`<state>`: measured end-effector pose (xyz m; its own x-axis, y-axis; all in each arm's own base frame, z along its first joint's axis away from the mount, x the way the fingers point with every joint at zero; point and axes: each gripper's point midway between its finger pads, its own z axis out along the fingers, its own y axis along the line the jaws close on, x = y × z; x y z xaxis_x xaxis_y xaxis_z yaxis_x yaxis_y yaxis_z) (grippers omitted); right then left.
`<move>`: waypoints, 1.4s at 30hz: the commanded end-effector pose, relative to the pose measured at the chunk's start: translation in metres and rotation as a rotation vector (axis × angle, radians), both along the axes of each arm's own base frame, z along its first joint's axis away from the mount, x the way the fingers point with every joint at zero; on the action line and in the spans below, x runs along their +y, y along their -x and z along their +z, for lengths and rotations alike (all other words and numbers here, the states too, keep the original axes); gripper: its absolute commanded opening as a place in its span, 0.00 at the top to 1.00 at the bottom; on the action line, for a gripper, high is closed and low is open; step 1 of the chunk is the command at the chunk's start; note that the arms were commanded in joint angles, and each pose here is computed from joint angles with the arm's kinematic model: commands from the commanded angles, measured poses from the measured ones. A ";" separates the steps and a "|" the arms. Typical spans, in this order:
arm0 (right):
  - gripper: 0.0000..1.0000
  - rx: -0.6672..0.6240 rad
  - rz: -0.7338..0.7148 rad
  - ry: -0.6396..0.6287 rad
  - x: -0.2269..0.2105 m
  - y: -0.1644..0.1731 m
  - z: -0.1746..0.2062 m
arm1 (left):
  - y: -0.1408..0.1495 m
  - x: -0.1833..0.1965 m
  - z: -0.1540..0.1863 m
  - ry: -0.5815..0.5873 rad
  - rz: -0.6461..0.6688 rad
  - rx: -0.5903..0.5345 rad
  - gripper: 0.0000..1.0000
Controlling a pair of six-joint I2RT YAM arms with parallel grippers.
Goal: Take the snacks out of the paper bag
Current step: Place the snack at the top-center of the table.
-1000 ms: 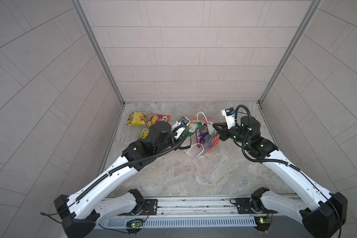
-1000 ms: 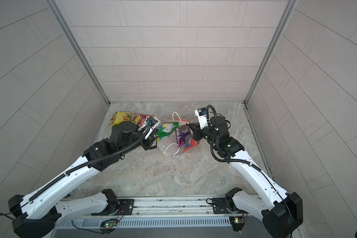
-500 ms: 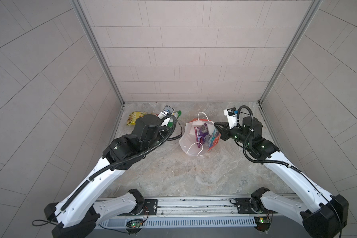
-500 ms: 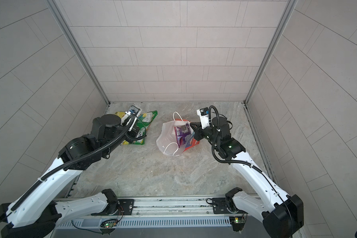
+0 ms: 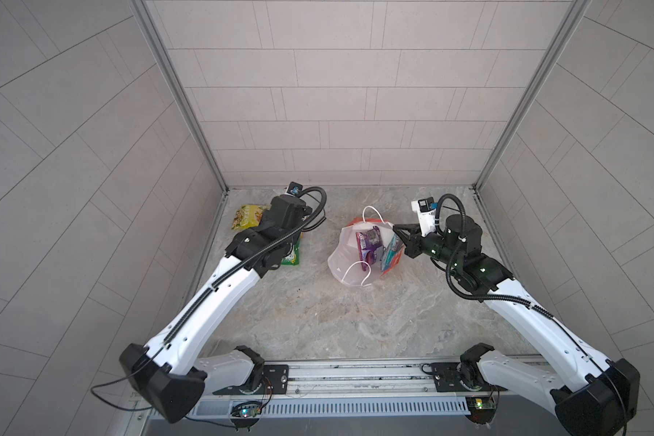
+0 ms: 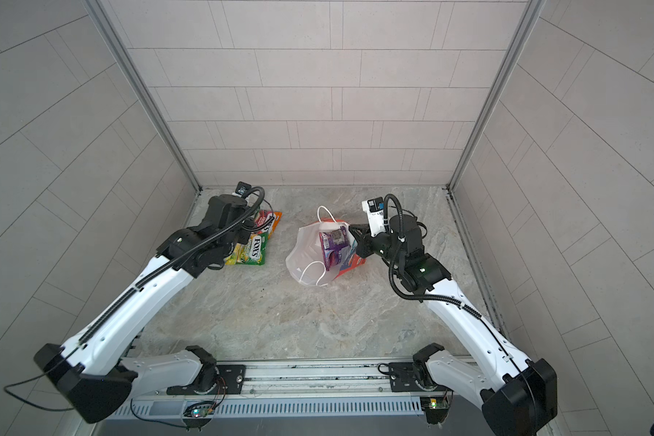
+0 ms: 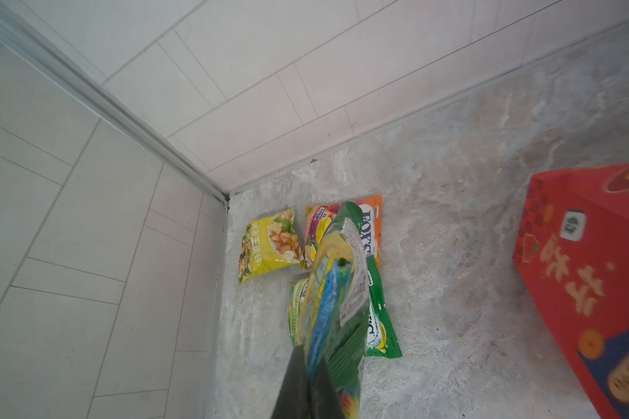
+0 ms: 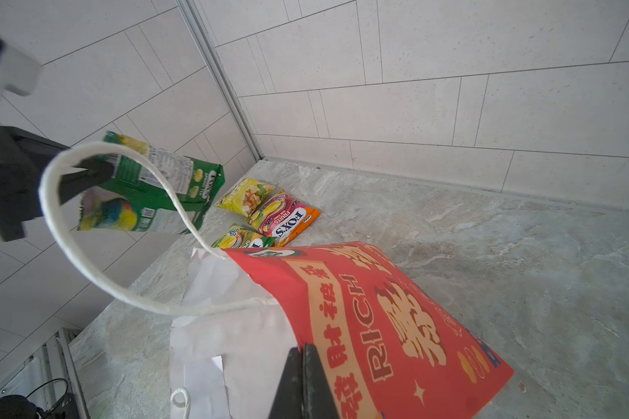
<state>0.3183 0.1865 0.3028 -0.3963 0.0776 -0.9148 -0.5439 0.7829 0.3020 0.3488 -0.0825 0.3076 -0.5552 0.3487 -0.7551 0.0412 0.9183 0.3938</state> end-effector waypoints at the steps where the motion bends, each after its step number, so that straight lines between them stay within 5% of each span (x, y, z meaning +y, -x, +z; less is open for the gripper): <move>1: 1.00 -0.042 0.002 -0.031 -0.001 0.002 0.013 | -0.032 -0.002 -0.005 0.127 0.073 -0.042 1.00; 21: 1.00 -0.024 -0.040 -0.009 -0.009 -0.008 0.006 | -0.122 -0.076 -0.097 0.293 0.022 0.206 1.00; 42: 1.00 -0.020 -0.056 -0.007 -0.013 -0.009 0.003 | -0.167 -0.114 -0.177 0.253 0.064 0.320 1.00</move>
<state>0.3253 0.1765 0.3000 -0.3931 0.0966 -0.9144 -0.5111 0.8037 0.3047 0.5132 -0.1902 0.1453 -0.7751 0.1344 -0.6174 0.0678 0.9892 0.1302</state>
